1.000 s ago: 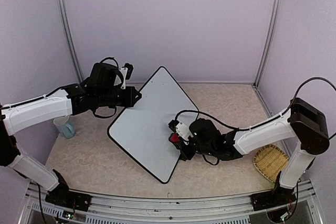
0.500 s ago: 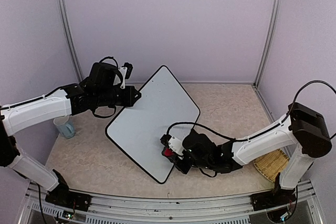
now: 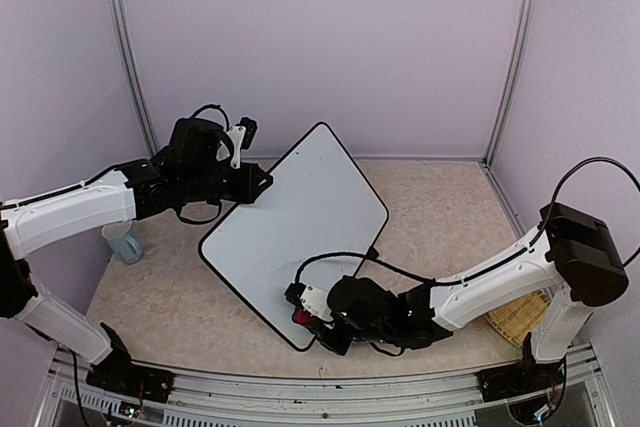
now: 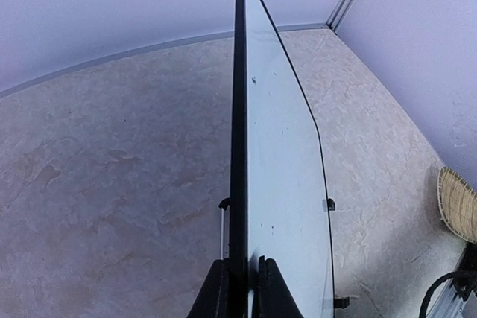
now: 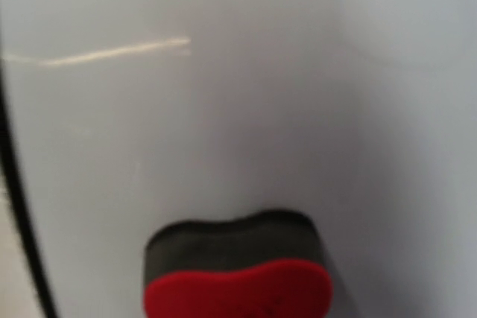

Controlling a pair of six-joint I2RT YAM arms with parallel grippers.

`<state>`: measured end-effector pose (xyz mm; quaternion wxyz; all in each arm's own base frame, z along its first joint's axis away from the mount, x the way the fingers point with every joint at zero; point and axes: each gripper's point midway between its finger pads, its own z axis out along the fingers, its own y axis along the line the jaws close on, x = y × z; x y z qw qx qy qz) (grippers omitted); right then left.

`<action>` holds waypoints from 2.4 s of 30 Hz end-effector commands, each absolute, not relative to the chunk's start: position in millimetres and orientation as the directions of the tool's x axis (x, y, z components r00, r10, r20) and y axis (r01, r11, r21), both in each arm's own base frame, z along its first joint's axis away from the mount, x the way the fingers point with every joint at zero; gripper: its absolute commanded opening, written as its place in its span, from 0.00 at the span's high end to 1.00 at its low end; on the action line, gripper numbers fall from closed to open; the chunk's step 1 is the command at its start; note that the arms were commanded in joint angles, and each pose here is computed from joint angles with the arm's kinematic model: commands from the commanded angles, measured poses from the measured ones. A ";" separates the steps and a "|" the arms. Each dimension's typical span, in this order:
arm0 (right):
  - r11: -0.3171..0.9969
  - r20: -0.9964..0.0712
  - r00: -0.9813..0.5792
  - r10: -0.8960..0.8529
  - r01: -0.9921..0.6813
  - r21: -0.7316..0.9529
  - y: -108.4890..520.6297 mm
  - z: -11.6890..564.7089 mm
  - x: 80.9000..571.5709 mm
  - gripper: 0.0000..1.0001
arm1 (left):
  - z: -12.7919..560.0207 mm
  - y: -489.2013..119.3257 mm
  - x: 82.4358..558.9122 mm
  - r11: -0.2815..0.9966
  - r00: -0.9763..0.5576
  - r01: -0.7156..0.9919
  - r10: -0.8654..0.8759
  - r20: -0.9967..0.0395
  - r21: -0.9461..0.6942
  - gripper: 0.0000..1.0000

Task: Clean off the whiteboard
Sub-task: Erase the whiteboard at the center of the board, then place the whiteboard eraser at the center of the board.

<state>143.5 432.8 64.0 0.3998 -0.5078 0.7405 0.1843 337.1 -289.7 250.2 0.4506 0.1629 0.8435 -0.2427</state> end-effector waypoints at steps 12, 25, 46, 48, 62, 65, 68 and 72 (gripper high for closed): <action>0.351 -0.770 -0.146 -0.621 -0.930 -0.107 441.5 82.1 117.8 0.78 | 223.2 -292.2 325.9 0.841 -0.585 0.493 0.130 -0.800 -0.224 1.00; 0.744 -0.859 -0.337 -0.386 -0.664 -0.074 342.0 168.1 204.3 0.74 | 234.2 -287.4 332.9 0.847 -0.576 0.482 0.115 -0.809 -0.223 0.81; 0.984 -0.748 -0.653 -0.117 -0.179 0.002 197.0 112.6 283.0 0.70 | 263.4 -299.2 343.0 0.843 -0.547 0.486 0.087 -0.832 -0.232 0.51; 0.985 -0.730 -0.674 -0.114 -0.171 0.004 196.5 104.3 287.3 0.70 | 264.9 -297.6 343.0 0.846 -0.544 0.480 0.081 -0.835 -0.230 0.47; 0.992 -0.627 -0.772 -0.105 -0.124 -0.014 188.0 58.9 305.5 0.64 | 317.9 -275.9 338.6 0.854 -0.451 0.464 0.001 -0.892 -0.234 0.11; 0.993 -0.615 -0.783 -0.097 -0.117 -0.008 185.9 54.3 308.1 0.60 | 323.0 -273.2 336.9 0.855 -0.444 0.463 -0.007 -0.896 -0.235 0.08; 0.994 -0.606 -0.790 -0.092 -0.110 -0.008 183.4 50.8 310.6 0.52 | 326.9 -268.4 334.0 0.857 -0.436 0.458 -0.015 -0.900 -0.236 0.07; 0.995 -0.600 -0.796 -0.086 -0.101 -0.009 180.3 48.2 313.7 0.50 | 336.5 -258.8 326.7 0.856 -0.420 0.452 -0.043 -0.907 -0.249 0.07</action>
